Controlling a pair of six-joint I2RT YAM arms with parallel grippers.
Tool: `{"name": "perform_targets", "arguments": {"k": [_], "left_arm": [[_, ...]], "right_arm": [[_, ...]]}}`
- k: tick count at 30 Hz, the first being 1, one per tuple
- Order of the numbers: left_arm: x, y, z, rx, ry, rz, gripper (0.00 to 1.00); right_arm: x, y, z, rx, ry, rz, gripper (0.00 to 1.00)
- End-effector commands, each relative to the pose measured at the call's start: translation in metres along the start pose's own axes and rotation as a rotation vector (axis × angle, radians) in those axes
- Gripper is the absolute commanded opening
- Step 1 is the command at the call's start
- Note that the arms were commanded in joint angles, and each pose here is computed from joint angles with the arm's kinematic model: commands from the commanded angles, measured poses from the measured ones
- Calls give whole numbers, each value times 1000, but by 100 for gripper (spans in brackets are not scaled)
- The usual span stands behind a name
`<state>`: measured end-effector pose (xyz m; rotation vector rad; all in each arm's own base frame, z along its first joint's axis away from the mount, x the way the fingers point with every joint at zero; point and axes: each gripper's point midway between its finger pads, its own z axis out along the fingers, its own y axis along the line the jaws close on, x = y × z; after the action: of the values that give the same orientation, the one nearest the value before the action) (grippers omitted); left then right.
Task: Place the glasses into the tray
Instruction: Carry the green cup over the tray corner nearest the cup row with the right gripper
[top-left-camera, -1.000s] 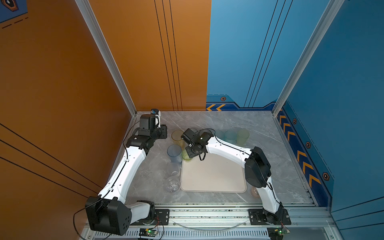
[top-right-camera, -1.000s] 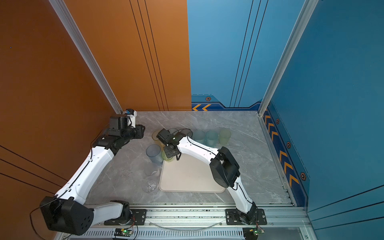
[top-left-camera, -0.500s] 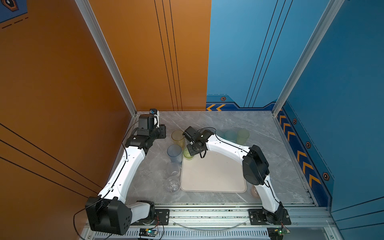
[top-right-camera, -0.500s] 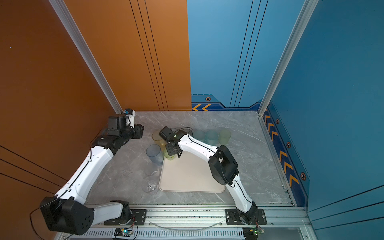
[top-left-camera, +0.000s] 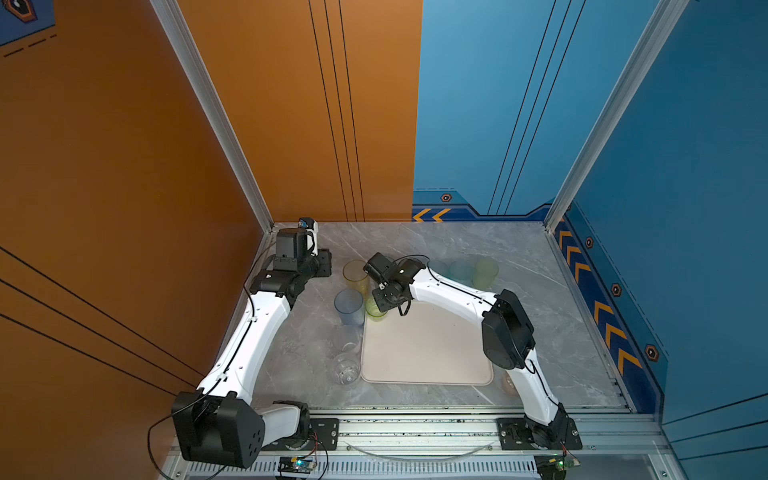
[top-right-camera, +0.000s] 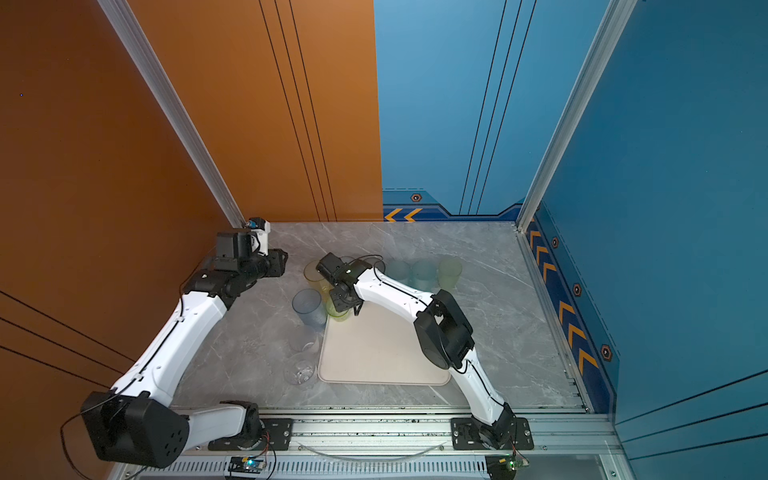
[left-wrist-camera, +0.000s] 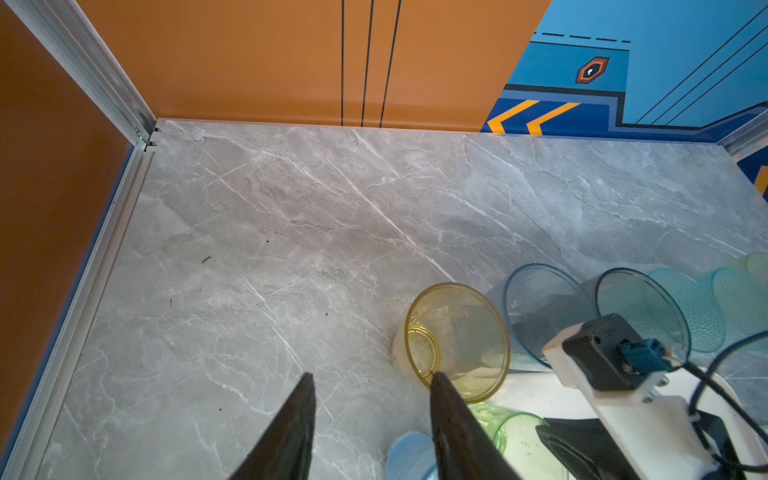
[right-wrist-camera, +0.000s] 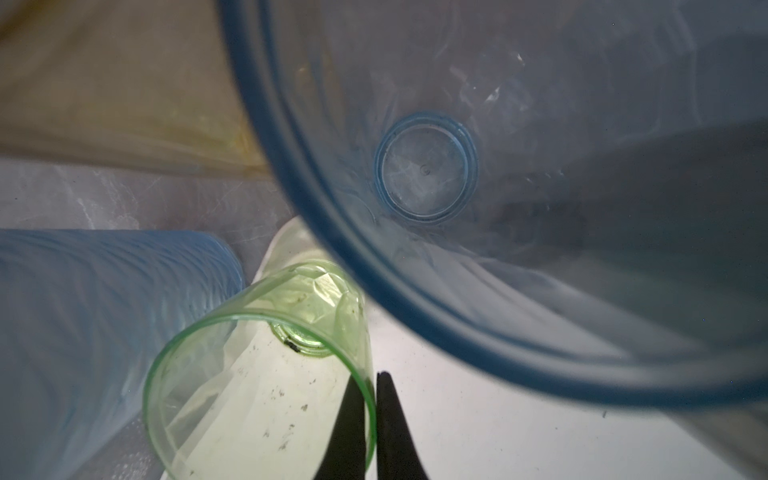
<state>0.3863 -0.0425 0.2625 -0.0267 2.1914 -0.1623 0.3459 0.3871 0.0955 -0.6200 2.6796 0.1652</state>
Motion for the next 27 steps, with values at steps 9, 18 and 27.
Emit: {"name": "perform_targets", "arguments": {"k": [9,18,27], "left_arm": [[11,0,5,19,44,-3,46],[10,0,5,21,42,-4,46],[12,0,5,25,46,-5,47]], "right_arm": [[5,-5,-8,16,40,-31,7],[4,-2,-1,14,54,-34,11],[4,-4,3,15,63,-27,17]]}}
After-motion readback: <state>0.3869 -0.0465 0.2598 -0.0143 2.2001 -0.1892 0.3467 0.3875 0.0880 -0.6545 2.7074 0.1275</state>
